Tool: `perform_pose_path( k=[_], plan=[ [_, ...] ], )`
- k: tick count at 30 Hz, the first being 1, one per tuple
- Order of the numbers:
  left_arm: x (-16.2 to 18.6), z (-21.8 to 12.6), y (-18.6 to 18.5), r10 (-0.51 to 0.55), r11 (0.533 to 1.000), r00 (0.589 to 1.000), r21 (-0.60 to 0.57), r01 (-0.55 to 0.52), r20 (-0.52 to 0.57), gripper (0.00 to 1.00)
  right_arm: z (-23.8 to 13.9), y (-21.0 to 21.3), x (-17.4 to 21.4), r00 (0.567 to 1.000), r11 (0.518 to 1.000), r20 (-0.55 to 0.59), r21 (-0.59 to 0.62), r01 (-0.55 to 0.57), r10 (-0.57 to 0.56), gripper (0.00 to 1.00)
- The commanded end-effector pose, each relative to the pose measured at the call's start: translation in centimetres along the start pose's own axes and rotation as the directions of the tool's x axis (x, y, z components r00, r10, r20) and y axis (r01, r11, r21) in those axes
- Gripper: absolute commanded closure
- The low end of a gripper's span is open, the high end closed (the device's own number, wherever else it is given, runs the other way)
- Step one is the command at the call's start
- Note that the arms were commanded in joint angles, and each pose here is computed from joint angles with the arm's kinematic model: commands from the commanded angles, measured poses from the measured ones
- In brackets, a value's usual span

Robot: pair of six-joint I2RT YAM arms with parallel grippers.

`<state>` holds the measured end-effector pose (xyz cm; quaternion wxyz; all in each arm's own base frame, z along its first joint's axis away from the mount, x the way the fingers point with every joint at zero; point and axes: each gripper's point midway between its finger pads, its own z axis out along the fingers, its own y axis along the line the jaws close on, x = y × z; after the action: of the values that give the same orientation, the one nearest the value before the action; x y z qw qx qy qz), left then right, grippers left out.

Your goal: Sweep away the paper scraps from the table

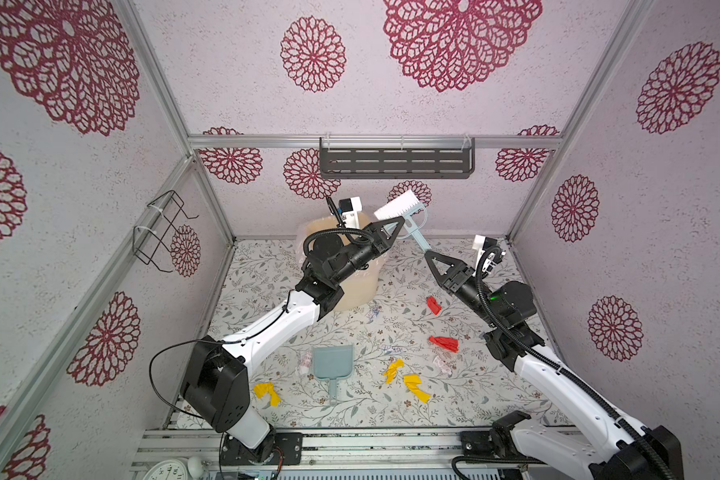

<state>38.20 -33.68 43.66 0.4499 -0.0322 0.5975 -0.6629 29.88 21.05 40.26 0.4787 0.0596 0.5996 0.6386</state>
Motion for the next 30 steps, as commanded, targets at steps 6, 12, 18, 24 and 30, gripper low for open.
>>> perform_pose_path(
  k=[6,12,18,24,30],
  plan=[
    [-0.23,-0.65,-0.69,0.013,1.000,1.000,0.007,-0.013,0.008,1.00,-0.52,3.04,-1.50,0.998,0.996,0.052,-0.083,0.036,-0.031,0.73],
    [-0.21,-0.79,-0.88,0.014,1.000,1.000,0.009,-0.014,0.005,1.00,-0.66,2.68,-1.75,0.997,0.997,0.066,-0.071,0.036,-0.031,0.71],
    [-0.19,-0.85,-0.83,0.015,1.000,1.000,0.004,-0.015,0.003,1.00,-0.41,2.96,-1.79,0.998,0.996,0.057,-0.079,0.038,-0.033,0.75],
    [-0.19,-0.68,-0.87,0.015,1.000,1.000,0.006,-0.015,0.000,1.00,-0.38,2.78,-1.47,0.999,0.997,0.040,-0.075,0.034,-0.031,0.91],
    [-0.02,-0.63,-0.68,0.013,1.000,1.000,-0.001,-0.013,-0.009,0.97,-0.43,2.75,-1.54,0.999,0.997,0.043,-0.072,0.033,-0.030,1.00]
  ],
)
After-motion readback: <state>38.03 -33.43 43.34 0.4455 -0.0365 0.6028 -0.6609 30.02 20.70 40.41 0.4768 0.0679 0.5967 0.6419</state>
